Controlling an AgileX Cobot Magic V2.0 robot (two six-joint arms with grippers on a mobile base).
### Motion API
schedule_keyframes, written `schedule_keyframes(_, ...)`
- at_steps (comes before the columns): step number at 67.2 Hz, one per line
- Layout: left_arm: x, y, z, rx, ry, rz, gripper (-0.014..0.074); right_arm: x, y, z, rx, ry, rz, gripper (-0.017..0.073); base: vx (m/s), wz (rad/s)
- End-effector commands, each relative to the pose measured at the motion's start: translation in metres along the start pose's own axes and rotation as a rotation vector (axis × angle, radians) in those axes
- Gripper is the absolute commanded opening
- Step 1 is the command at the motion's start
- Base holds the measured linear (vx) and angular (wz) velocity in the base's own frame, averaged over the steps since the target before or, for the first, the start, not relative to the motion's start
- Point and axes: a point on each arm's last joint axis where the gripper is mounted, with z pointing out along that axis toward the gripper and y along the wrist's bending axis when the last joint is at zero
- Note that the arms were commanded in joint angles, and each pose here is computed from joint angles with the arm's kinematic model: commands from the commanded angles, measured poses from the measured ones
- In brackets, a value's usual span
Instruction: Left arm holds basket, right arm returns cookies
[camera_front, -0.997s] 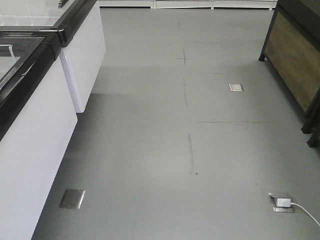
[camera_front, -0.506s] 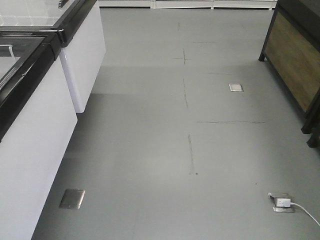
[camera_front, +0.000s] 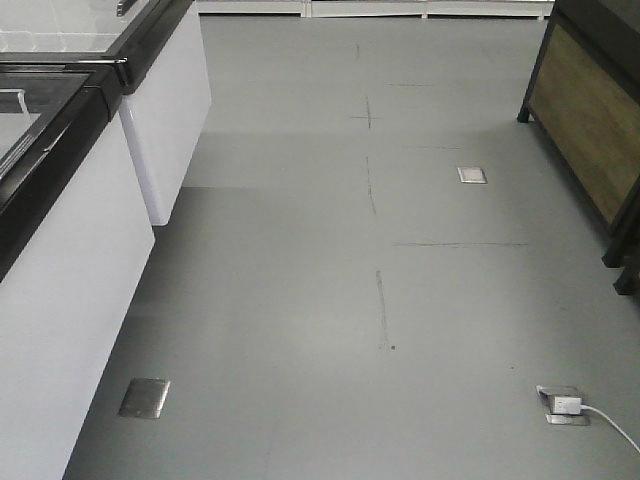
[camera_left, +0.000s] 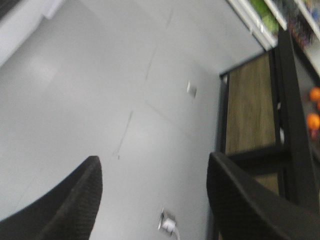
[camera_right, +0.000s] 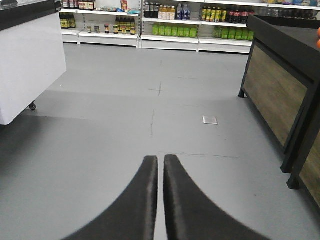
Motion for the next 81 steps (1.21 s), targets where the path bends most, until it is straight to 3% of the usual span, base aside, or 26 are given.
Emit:
schedule_keyframes(1, -0.026, -0.005, -0.026, 0.077, -0.105, -0.057, 0.0433, -0.003, 0.0, 0.0, 0.0, -0.067, -0.011, 0.0004, 0.0, 0.0)
schedule_keyframes(9, -0.05, 0.008, -0.051, 0.109, -0.201, -0.148, 0.0433, -0.003, 0.0, 0.0, 0.0, -0.067, -0.011, 0.0004, 0.0, 0.0)
schedule_keyframes(21, -0.067, 0.028, -0.073, 0.119, -0.305, -0.183, 0.0433, -0.003, 0.0, 0.0, 0.0, -0.067, -0.011, 0.0004, 0.0, 0.0)
schedule_keyframes(29, -0.081, 0.047, -0.08, 0.103, -0.364, -0.256, 0.0433, -0.003, 0.0, 0.0, 0.0, -0.067, -0.011, 0.0004, 0.0, 0.0)
schedule_keyframes(34, -0.092, 0.061, -0.081, 0.143, -0.385, -0.328, 0.0433, -0.003, 0.0, 0.0, 0.0, -0.067, -0.011, 0.0004, 0.0, 0.0)
schedule_keyframes(41, -0.108, 0.078, -0.079, 0.247, -0.396, -0.391, 0.0433, -0.003, 0.0, 0.0, 0.0, -0.067, -0.011, 0.0004, 0.0, 0.0)
schedule_keyframes(48, -0.12, 0.092, -0.076, 0.326, -0.41, -0.416, 0.0438, -0.003, 0.0, 0.0, 0.0, -0.067, -0.011, 0.0004, 0.0, 0.0)
schedule_keyframes(57, -0.133, 0.111, -0.064, 0.39, -0.413, -0.49, 0.0482, -0.003, 0.0, 0.0, 0.0, -0.067, -0.011, 0.0004, 0.0, 0.0)
schedule_keyframes(73, -0.145, 0.141, -0.046, 0.4, -0.406, -0.554, 0.0562, -0.003, 0.0, 0.0, 0.0, -0.067, -0.011, 0.0004, 0.0, 0.0)
schedule_keyframes(81, -0.151, 0.149, -0.038, 0.425, -0.412, -0.56, 0.0578, -0.003, 0.0, 0.0, 0.0, -0.067, -0.011, 0.0004, 0.0, 0.0)
